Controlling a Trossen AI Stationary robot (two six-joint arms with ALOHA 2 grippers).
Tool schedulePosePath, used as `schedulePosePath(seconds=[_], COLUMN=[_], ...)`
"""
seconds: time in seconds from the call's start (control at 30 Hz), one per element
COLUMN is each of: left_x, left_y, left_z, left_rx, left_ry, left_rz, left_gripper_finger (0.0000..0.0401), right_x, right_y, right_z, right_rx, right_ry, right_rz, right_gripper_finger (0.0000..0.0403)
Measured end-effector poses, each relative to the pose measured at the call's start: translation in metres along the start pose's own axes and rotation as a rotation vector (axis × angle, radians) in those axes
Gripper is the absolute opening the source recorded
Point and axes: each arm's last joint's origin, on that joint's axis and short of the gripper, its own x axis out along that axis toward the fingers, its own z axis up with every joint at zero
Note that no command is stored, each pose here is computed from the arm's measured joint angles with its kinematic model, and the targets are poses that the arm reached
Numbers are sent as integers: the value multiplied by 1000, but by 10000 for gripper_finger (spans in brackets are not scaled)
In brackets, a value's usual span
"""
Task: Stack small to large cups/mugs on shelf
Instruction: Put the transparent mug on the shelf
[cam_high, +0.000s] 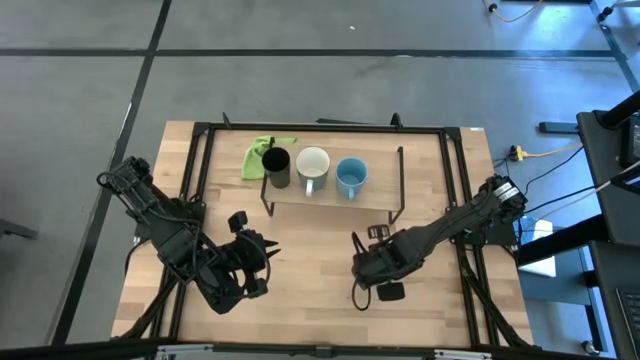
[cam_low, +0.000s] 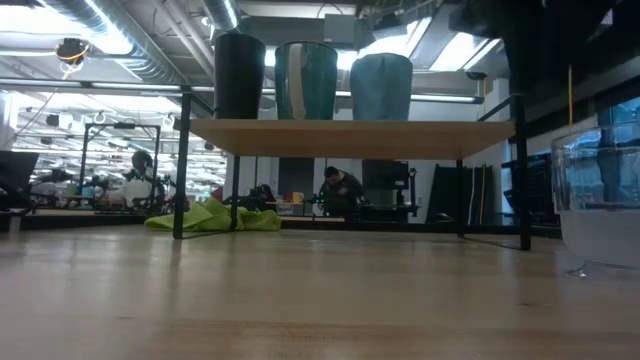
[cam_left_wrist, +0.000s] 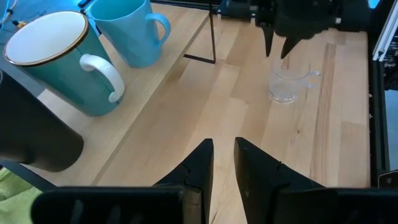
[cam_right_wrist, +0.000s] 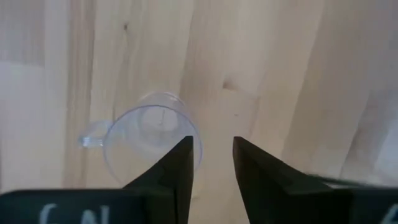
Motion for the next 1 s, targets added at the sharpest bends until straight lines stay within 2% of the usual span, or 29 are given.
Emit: schedulePosePath(seconds=[0.17,0.27,0.4,0.57,0.77,0.9,1.0], left_x=[0,0,0,0,0,0,0], left_y=[0,0,0,0,0,0,-1], left_z=[0,0,0,0,0,0,-1], left_rx=[0,3,26,38,66,66,66], left_ry=[0,0,4,5,6,8,25], left_rz=[0,0,-3,-5,-5,-8,-23], left_gripper_finger=[59,59,59,59,59,59,59], right_x=[-2,1,-1,-15,-30,-32,-31], right_y=[-6,-7,4,29,57,73,79], right_z=[-5,-9,-12,-14,-22,-31,-37], right_rx=[341,500,644,791,1070,1236,1339], right_ry=[81,124,121,16,-101,-87,-16], right_rz=[5,-11,-16,-14,-2,35,48], right_gripper_finger=[115,115,115,115,115,115,115])
